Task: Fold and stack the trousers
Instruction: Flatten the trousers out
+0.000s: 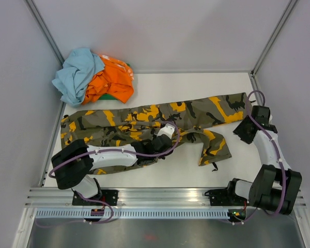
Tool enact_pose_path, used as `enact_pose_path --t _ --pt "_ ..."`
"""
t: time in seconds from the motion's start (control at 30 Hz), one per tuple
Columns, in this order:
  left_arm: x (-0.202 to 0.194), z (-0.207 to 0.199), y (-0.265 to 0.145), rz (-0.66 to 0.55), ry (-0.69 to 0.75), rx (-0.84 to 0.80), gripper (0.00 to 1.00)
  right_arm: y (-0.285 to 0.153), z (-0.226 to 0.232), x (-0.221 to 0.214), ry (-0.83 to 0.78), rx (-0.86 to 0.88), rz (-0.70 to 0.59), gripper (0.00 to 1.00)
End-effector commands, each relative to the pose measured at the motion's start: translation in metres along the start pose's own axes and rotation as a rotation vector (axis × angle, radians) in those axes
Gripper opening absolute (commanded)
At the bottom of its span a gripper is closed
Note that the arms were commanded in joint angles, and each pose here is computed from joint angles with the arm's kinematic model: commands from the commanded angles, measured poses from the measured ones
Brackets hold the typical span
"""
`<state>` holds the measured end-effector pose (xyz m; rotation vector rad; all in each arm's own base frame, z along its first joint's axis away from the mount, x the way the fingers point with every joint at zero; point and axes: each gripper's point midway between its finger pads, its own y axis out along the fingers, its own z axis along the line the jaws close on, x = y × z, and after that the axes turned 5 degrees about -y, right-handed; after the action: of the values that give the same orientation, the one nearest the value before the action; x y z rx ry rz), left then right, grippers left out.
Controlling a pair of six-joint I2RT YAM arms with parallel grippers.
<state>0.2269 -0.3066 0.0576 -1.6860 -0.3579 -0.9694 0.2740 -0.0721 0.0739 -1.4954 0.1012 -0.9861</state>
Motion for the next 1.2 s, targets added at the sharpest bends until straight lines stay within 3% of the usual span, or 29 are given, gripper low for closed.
enact_pose_path --t 0.0,0.1,0.13,0.33,0.5,0.73,0.9,1.0,1.17 --pt "0.013 -0.011 -0.007 -0.048 0.026 -0.032 0.02 -0.036 0.025 -0.007 -0.027 0.173 0.017 0.55" --pt "0.014 -0.013 -0.003 -0.048 0.022 -0.026 0.02 -0.046 0.023 -0.039 -0.014 0.227 0.063 0.73" --pt "0.015 -0.013 -0.002 -0.051 0.021 -0.023 0.02 -0.039 0.015 -0.058 -0.012 0.203 0.109 0.74" --pt "0.004 -0.008 0.011 -0.017 0.026 0.04 0.02 -0.032 0.025 -0.067 0.044 0.21 0.223 0.75" --pt "0.008 -0.011 0.012 -0.029 -0.03 0.044 0.02 -0.016 0.025 -0.106 0.131 0.229 0.319 0.65" --pt "0.012 -0.011 0.01 -0.032 -0.036 0.048 0.02 -0.006 0.004 -0.136 0.112 0.12 0.37 0.65" --pt "0.011 -0.01 0.012 -0.03 -0.019 0.054 0.02 0.005 -0.005 -0.14 0.112 0.074 0.366 0.58" --pt "0.012 -0.01 0.01 -0.034 -0.029 0.054 0.02 0.015 -0.01 -0.143 0.109 0.036 0.376 0.44" --pt "0.009 -0.009 0.011 -0.033 -0.039 0.056 0.02 0.021 -0.012 -0.122 0.104 0.009 0.282 0.2"
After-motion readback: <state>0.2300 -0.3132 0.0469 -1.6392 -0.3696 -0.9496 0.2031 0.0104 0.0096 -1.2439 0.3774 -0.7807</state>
